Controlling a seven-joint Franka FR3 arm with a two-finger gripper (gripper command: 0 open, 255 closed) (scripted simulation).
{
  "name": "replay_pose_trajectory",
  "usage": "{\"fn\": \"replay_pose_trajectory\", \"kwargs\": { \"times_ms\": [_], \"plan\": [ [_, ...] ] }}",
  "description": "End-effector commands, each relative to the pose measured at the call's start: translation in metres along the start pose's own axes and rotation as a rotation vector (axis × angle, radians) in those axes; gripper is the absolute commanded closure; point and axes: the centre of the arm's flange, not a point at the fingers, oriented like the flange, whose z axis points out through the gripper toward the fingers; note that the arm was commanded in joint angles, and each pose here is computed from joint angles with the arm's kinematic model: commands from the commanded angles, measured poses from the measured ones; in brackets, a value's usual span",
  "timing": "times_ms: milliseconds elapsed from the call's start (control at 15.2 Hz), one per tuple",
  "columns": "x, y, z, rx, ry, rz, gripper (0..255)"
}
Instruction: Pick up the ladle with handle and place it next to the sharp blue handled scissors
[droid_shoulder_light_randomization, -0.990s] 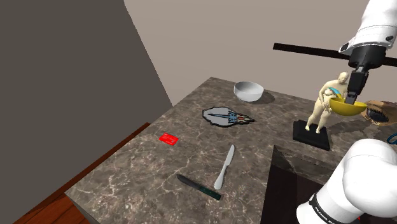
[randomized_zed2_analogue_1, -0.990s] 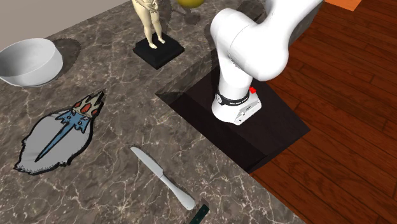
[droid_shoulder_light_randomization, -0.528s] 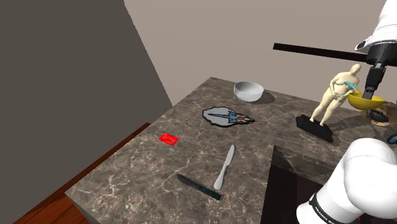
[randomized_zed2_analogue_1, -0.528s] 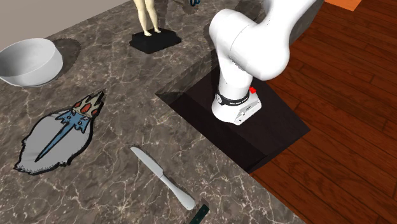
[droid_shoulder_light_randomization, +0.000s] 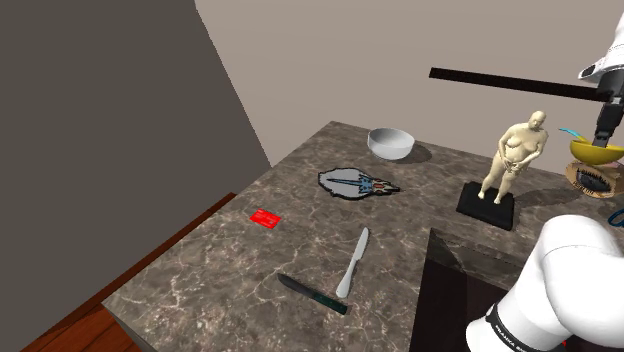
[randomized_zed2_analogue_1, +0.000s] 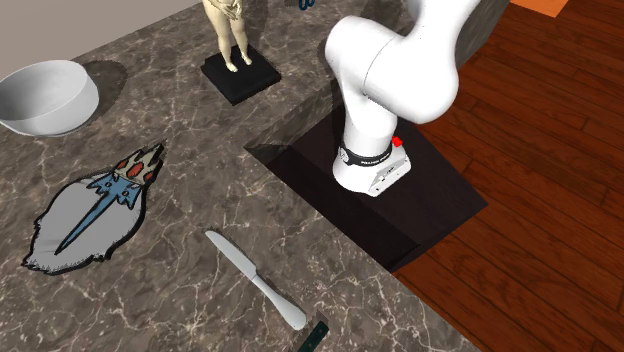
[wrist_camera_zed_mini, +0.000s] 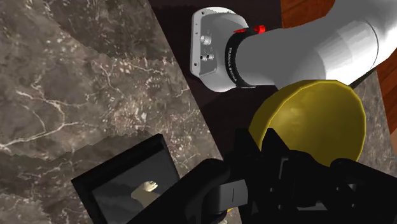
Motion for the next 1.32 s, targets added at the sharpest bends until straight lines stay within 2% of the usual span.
{"fn": "replay_pose_trajectory", "kwargs": {
  "times_ms": [0,396,1254],
  "plan": [
    [-0.010,0.023,-0.012,-0.001,-0.001,0.001,255],
    [-0.033,0.095,-0.044,-0.001,-0.001,0.001,255],
    [-0.017,0.126,0.016,-0.001,-0.001,0.001,255]
  ]
}}
